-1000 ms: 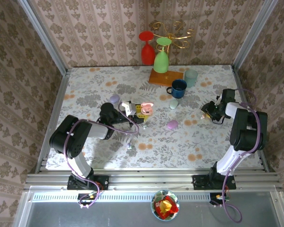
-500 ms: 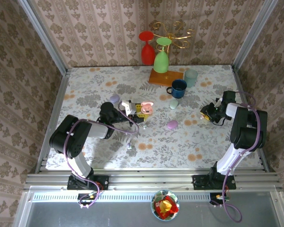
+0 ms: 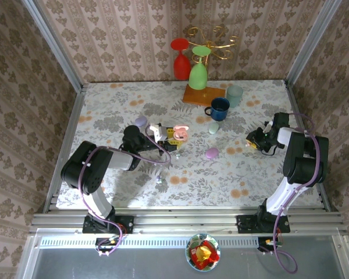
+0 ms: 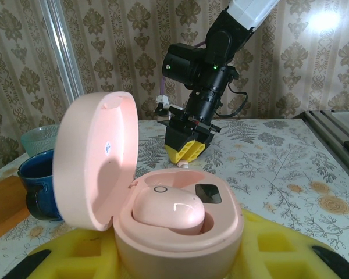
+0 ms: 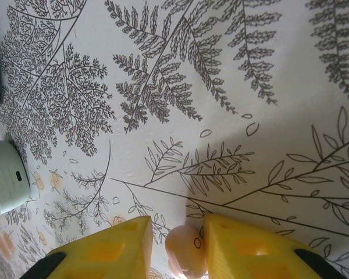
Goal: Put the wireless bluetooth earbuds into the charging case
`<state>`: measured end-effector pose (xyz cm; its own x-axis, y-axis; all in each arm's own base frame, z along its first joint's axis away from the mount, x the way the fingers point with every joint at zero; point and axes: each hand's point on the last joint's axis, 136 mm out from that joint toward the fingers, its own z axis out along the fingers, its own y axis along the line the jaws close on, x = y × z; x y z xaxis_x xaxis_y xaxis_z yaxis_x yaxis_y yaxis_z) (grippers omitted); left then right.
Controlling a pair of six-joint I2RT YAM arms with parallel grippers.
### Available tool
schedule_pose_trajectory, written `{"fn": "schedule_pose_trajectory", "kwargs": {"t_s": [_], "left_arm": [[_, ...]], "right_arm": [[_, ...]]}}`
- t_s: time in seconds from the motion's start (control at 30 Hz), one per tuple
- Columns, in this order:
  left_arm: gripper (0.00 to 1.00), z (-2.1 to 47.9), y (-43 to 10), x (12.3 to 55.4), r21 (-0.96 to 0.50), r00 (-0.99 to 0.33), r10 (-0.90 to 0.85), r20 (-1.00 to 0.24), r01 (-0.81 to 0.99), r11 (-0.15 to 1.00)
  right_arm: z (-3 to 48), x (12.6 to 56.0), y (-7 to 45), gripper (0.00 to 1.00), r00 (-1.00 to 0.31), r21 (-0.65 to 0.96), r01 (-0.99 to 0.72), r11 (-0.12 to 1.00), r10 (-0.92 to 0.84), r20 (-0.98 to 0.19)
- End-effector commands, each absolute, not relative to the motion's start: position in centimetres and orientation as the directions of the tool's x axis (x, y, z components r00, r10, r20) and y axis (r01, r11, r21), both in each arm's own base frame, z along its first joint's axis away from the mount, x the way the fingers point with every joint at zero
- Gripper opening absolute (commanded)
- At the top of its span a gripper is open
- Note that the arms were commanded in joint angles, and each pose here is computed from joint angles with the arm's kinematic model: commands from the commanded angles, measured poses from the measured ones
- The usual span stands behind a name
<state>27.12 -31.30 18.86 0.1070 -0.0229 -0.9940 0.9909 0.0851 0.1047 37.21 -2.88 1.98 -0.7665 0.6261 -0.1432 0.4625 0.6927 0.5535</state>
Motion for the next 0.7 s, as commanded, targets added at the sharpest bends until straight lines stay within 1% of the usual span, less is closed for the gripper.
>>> {"fn": "schedule_pose_trajectory", "kwargs": {"t_s": [0.0, 0.1, 0.2, 0.37, 0.67], "left_arm": [[0.27, 19.8, -31.7, 27.2, 0.134, 0.137, -0.049, -0.989, 0.989, 0.059], [0.27, 19.9, -31.7, 27.2, 0.136, 0.139, -0.049, -0.989, 0.989, 0.060], [0.27, 19.9, -31.7, 27.2, 0.138, 0.141, -0.049, -0.989, 0.989, 0.061], [0.27, 19.8, -31.6, 27.2, 0.137, 0.140, -0.047, -0.989, 0.989, 0.063], [0.28, 19.2, -31.4, 27.5, 0.119, 0.122, -0.038, -0.992, 0.990, 0.078]], "right_arm": [[1.7, 35.1, -1.7, 0.31, -0.795, 0.549, 0.470, 0.691, 0.601, -0.077], [1.7, 35.0, -1.8, 0.30, -0.800, 0.542, 0.469, 0.697, 0.596, -0.074], [1.7, 35.0, -1.7, 0.25, -0.802, 0.540, 0.470, 0.699, 0.593, -0.069], [1.7, 35.0, -1.7, 0.19, -0.804, 0.534, 0.468, 0.704, 0.590, -0.074], [2.2, 34.9, -0.7, 0.17, -0.820, 0.516, 0.432, 0.740, 0.561, -0.118]]}}
